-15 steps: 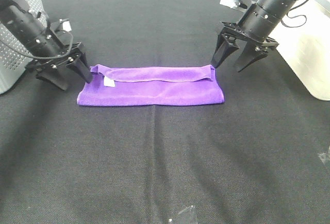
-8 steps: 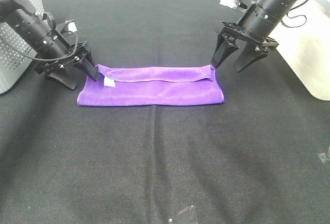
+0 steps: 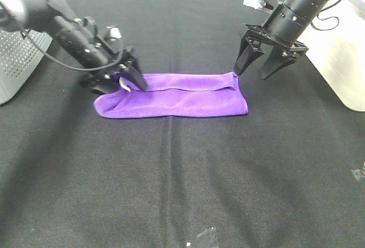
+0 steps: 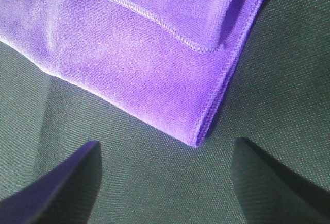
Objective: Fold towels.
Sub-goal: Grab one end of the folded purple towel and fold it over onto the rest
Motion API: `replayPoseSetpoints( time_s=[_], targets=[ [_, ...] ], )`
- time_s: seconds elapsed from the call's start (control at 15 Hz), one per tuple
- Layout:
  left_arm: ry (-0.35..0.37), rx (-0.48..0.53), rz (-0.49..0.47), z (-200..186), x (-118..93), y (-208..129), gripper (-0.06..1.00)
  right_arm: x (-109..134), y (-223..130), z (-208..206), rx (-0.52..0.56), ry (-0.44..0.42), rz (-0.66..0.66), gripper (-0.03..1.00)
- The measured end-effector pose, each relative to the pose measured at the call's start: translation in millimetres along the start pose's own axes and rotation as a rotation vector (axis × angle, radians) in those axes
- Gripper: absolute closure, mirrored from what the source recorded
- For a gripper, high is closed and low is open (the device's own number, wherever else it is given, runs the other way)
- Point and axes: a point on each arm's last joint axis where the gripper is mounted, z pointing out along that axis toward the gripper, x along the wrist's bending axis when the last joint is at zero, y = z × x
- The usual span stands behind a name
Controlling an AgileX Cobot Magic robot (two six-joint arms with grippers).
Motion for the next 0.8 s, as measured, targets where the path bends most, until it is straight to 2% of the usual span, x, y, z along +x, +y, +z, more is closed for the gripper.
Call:
replayPoseSetpoints(
  time_s=[0.13, 0.2, 0.27, 0.33, 0.4, 0.53, 0.8],
  targets=[
    [-0.002, 0.006, 0.0, 3.5, -0.6, -0.5, 0.3, 0.0, 0.0, 0.0, 0.0, 0.0, 0.0, 0.28],
    [0.004, 0.006, 0.002, 3.9, 0.3, -0.5, 0.39, 0.0, 0.0, 0.0, 0.0, 0.0, 0.0, 0.28],
    [0.013, 0.01, 0.004, 4.7, 1.7, -0.9, 0.5, 0.0, 0.0, 0.0, 0.0, 0.0, 0.0, 0.28],
    [0.036, 0.018, 0.012, 6.5, 5.3, -0.9, 0.73, 0.0, 0.0, 0.0, 0.0, 0.0, 0.0, 0.28],
    [0.049, 0.016, 0.021, 5.1, 5.5, -0.1, 0.87, 0.0, 0.0, 0.0, 0.0, 0.0, 0.0, 0.28],
    [0.086, 0.016, 0.052, 1.2, 1.5, 0.8, 0.91, 0.0, 0.0, 0.0, 0.0, 0.0, 0.0, 0.28],
    [0.271, 0.003, 0.135, -34.5, 2.5, 0.1, 0.91, 0.0, 0.0, 0.0, 0.0, 0.0, 0.0, 0.28]
  ],
)
